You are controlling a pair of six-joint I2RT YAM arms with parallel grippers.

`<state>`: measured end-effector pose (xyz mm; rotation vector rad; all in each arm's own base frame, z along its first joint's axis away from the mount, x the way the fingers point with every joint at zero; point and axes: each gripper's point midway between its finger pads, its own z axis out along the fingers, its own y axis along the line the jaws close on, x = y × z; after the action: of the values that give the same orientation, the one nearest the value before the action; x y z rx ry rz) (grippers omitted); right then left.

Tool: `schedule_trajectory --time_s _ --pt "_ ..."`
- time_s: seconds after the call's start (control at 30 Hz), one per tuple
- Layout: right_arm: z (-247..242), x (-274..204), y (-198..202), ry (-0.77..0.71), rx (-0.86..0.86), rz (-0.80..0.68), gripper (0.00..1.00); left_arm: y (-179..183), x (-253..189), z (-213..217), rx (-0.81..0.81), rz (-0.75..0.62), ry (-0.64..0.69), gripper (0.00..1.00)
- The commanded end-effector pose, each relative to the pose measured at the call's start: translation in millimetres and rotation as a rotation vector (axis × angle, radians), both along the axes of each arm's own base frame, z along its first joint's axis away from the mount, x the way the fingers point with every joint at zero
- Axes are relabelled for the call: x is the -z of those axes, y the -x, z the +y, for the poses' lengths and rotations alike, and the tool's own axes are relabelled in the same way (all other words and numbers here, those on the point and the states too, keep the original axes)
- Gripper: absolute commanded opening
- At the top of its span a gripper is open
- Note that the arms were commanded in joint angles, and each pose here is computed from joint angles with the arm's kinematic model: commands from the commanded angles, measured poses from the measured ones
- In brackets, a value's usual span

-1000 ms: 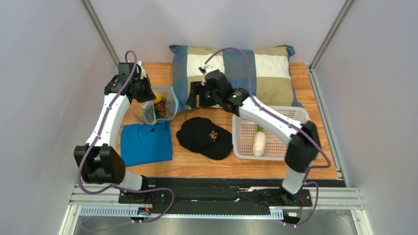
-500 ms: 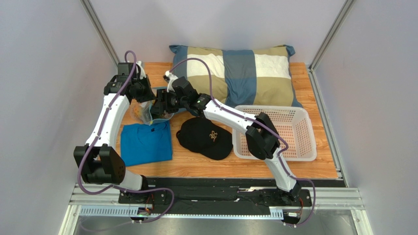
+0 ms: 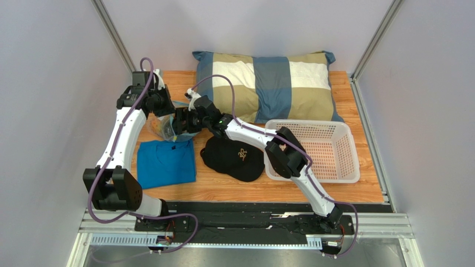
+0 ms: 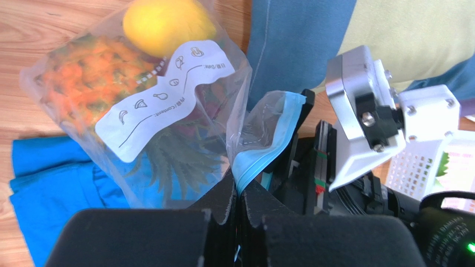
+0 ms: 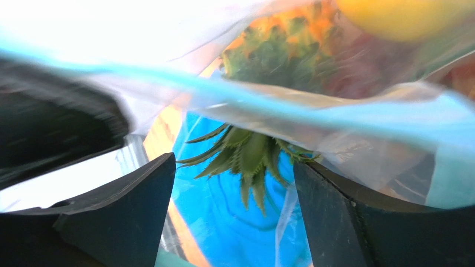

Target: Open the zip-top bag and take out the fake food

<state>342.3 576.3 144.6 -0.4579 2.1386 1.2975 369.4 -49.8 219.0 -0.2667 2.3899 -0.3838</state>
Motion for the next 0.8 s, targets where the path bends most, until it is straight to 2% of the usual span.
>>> schedule_trajectory --time_s 0.0,0.1,0.23,0.3,0.4,0.43,0.53,0.77 --pt "16.1 -20.3 -18.5 -0.084 0.014 -0.079 0.82 5.5 -22.1 0.2 -0.004 -0.067 0.005 0.00" --pt "20.6 -16.9 -18.5 -0.088 -0.023 -0.094 0.73 7.4 -21.4 -1.1 -0.004 -0.063 0.014 0.00" --pt "25.8 -26.6 -16.6 -0.136 -0.057 -0.135 0.44 10.2 -17.6 -0.4 -0.009 -0.056 0.013 0.00" --pt "25.2 -32.0 -19.4 -0.144 -0.043 -0.152 0.42 12.4 -16.9 1.1 -0.017 -0.058 0.007 0.00" --pt "21.8 -45.7 -23.6 -0.166 -0.025 -0.179 0.29 15.0 -16.3 5.1 -0.032 -0.058 -0.010 0.00" --pt "21.4 -49.1 -23.9 -0.168 -0.025 -0.187 0.16 15.6 -17.3 6.0 -0.034 -0.060 -0.014 0.00" --pt "15.5 -68.1 -30.0 -0.178 0.001 -0.161 0.00 17.7 -16.7 11.9 -0.050 -0.062 -0.043 0.00" --pt "-2.6 -126.9 -21.8 -0.279 -0.044 -0.035 0.00 23.4 -11.6 33.4 -0.100 -0.067 -0.115 0.00"
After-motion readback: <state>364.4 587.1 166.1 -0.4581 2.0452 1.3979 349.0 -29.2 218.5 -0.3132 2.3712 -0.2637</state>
